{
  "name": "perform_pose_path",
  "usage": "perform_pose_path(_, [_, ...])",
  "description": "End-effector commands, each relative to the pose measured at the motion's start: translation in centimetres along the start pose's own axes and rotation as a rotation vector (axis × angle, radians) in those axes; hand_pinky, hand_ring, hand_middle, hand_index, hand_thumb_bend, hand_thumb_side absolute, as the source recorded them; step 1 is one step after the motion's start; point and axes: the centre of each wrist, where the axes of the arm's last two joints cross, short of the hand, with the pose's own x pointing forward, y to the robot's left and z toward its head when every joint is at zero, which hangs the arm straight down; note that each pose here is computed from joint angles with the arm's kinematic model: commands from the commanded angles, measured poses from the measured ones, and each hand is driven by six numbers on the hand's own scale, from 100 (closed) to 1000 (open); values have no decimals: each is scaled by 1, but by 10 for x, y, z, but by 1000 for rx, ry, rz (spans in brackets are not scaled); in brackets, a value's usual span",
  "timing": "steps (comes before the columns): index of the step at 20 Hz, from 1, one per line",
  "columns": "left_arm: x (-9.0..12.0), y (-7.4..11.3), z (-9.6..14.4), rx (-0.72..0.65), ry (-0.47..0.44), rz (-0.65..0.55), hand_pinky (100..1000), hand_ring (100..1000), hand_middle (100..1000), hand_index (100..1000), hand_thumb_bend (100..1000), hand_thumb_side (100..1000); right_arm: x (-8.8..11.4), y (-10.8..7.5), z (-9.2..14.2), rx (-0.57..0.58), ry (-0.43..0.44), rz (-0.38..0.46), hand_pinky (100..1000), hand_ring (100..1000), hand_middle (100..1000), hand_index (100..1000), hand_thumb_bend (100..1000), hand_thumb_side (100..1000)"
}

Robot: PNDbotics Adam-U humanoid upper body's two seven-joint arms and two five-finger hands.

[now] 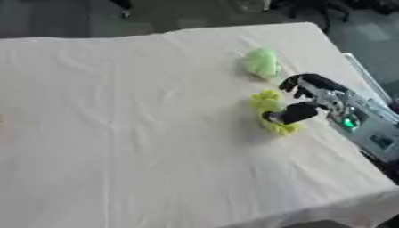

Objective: Pick up the objects with one hand, pass them to the other hand, and then place them into the box on the other side of the table.

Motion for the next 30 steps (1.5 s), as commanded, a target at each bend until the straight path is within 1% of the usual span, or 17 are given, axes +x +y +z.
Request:
perform_pose_path(1, [9, 9, -5, 18, -34, -19, 498, 649, 563, 788, 781, 432, -3, -7, 0, -19, 25, 29, 842, 796, 805, 839, 516, 391])
perform_pose_path(4, [9, 9, -4, 17, -33, -20, 498, 648, 562, 787, 780, 432, -3, -3, -1, -6, 46, 39, 840, 795, 802, 840, 509, 403])
perform_pose_path(11, [8, 8, -4, 19, -27, -17, 497, 646, 559, 781, 772, 429, -2, 5, -3, 50, 51, 41, 836, 788, 794, 840, 502, 426])
perform_pose_path(18, [9, 7, -4, 21, -28, -12, 499, 646, 557, 776, 762, 427, -4, 12, -11, 78, 85, 51, 827, 783, 779, 833, 491, 402])
perform_pose_path(21, [9, 7, -3, 20, -25, -13, 500, 647, 557, 775, 754, 427, -5, 13, -14, 78, 100, 54, 816, 773, 733, 813, 485, 381])
perform_pose_path(22, [9, 7, -3, 21, -25, -12, 500, 646, 556, 774, 753, 428, -6, 13, -14, 77, 104, 54, 813, 770, 689, 796, 477, 369])
perform_pose_path(25, [9, 8, -3, 24, -25, -11, 500, 645, 556, 772, 749, 428, -7, 13, -15, 76, 112, 39, 808, 750, 618, 744, 442, 325])
perform_pose_path(26, [9, 7, -3, 23, -25, -11, 500, 645, 556, 772, 749, 428, -7, 13, -15, 74, 112, 31, 808, 750, 618, 744, 442, 325])
perform_pose_path(27, [9, 7, -3, 23, -25, -10, 501, 645, 556, 771, 748, 428, -6, 12, -15, 71, 110, 20, 799, 729, 588, 716, 424, 301])
perform_pose_path(28, [9, 7, -3, 22, -25, -11, 501, 646, 556, 772, 748, 428, -6, 12, -15, 67, 108, 8, 795, 719, 578, 707, 413, 291])
perform_pose_path(29, [9, 7, -3, 22, -25, -11, 501, 646, 556, 771, 745, 428, -5, 11, -15, 61, 105, -8, 788, 683, 543, 675, 359, 252])
perform_pose_path(30, [8, 8, -3, 24, -25, -12, 501, 646, 556, 771, 744, 428, -4, 10, -14, 55, 102, -25, 784, 669, 530, 663, 334, 235])
